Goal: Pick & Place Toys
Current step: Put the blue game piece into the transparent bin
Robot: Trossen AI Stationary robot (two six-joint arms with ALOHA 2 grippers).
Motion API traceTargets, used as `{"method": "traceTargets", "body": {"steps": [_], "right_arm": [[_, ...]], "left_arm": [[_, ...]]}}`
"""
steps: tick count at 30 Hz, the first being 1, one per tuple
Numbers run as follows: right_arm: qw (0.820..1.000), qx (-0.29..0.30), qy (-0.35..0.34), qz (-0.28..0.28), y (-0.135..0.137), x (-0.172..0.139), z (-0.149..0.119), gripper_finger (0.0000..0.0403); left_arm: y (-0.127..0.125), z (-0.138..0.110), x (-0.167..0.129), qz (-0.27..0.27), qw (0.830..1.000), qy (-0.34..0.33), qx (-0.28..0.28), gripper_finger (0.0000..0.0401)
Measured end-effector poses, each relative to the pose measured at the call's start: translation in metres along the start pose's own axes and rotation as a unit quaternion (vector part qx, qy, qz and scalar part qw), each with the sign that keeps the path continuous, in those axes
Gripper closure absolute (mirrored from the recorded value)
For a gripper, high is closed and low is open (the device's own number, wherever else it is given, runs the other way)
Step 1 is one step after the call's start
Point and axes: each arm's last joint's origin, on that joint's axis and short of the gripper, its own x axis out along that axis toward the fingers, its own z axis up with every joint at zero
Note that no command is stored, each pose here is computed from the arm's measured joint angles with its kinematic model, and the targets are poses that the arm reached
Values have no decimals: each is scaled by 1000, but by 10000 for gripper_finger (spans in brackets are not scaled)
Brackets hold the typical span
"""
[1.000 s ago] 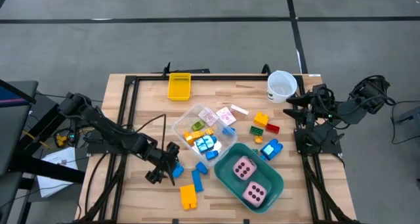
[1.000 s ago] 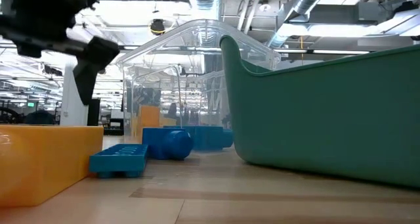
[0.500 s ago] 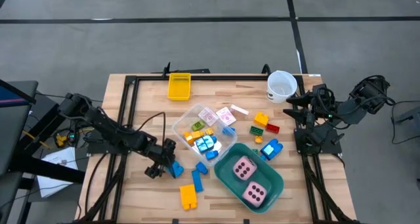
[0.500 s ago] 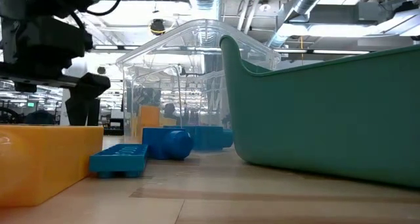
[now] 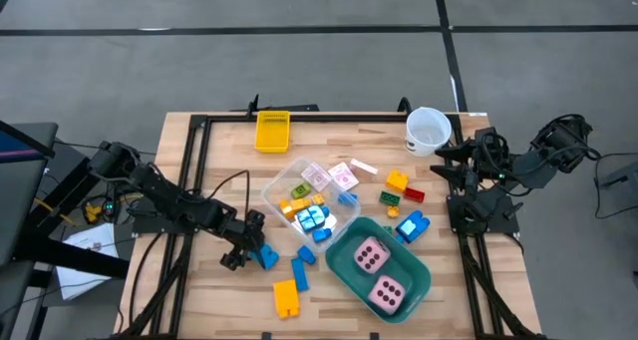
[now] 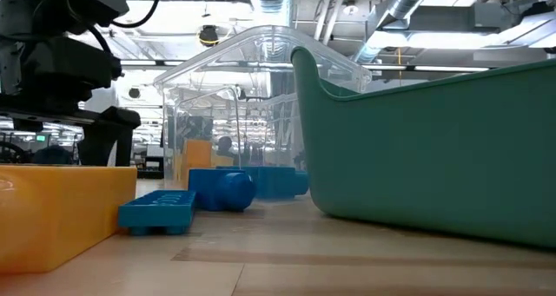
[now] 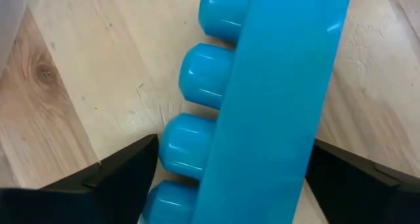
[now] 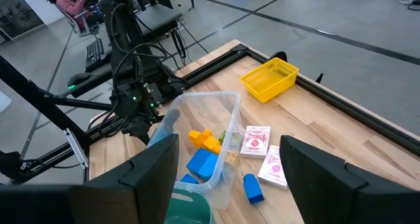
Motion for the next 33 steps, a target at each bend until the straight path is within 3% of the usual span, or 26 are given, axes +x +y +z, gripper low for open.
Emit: {"method": "traceTargets", "body": {"steps": [8, 12, 16, 20, 24, 29, 33], "right_arm": [[1000, 0, 0, 0, 0, 0, 0, 148], [1000, -1, 0, 1, 0, 0, 0, 148], [1000, -1, 1, 1, 0, 0, 0, 148], [1000, -1, 2, 2, 0, 0, 0, 148], [1000, -2, 3, 3, 0, 0, 0, 148], [1000, -13, 17, 3, -1, 0, -2, 148], [999, -19, 25, 4, -2, 0, -4, 148]], "left_arm": [[-1, 0, 0, -4, 999, -1, -47, 147], [-11, 0, -2, -39, 995, 3, -97, 148], [-32, 0, -15, -111, 986, -2, -123, 148], [-51, 10, -46, -166, 973, -58, -151, 146], [-60, 32, -91, -212, 947, -136, -201, 146], [-60, 68, -153, -235, 913, -246, -225, 146], [-55, 101, -183, -242, 895, -290, -236, 146]]}}
